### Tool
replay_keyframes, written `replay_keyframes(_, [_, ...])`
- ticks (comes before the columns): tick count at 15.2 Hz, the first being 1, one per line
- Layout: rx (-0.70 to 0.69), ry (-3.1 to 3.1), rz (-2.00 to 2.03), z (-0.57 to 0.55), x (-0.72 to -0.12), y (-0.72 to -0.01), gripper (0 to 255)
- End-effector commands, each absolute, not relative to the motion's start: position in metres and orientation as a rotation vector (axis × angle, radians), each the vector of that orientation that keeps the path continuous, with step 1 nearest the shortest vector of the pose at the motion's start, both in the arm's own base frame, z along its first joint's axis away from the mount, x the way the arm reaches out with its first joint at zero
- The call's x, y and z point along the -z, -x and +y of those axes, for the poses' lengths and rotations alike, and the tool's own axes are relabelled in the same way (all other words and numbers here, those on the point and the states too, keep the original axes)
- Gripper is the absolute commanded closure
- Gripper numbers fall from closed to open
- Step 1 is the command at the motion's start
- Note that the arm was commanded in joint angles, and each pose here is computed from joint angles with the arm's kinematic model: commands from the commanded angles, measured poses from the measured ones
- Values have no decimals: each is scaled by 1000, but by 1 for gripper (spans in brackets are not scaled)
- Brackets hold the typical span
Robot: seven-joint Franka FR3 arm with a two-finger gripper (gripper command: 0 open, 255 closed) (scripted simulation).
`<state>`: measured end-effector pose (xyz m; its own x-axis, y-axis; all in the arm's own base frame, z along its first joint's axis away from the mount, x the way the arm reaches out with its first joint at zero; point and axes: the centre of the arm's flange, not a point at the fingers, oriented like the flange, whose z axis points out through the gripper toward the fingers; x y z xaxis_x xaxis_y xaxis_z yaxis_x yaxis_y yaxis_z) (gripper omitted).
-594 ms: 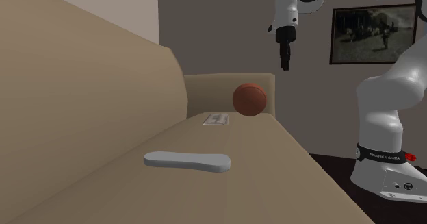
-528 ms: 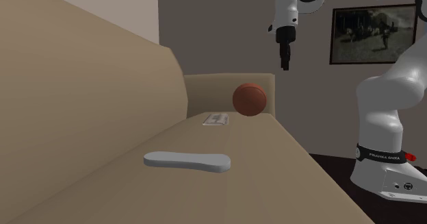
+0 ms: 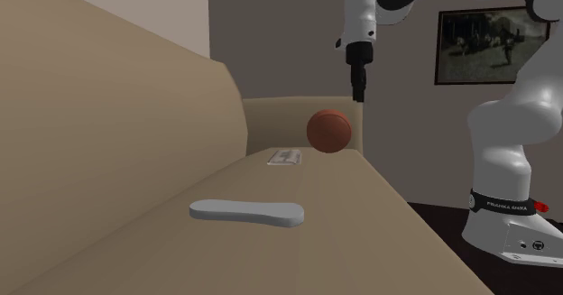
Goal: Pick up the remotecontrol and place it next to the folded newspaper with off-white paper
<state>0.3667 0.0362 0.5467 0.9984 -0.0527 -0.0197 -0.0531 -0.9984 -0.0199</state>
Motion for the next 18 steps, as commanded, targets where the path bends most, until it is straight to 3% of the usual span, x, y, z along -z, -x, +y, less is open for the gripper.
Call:
replay_keyframes(1, [-27, 3123, 62, 61, -537, -379, 0])
replay_keyframes(18, [-22, 3153, -112, 248, -449, -476, 0])
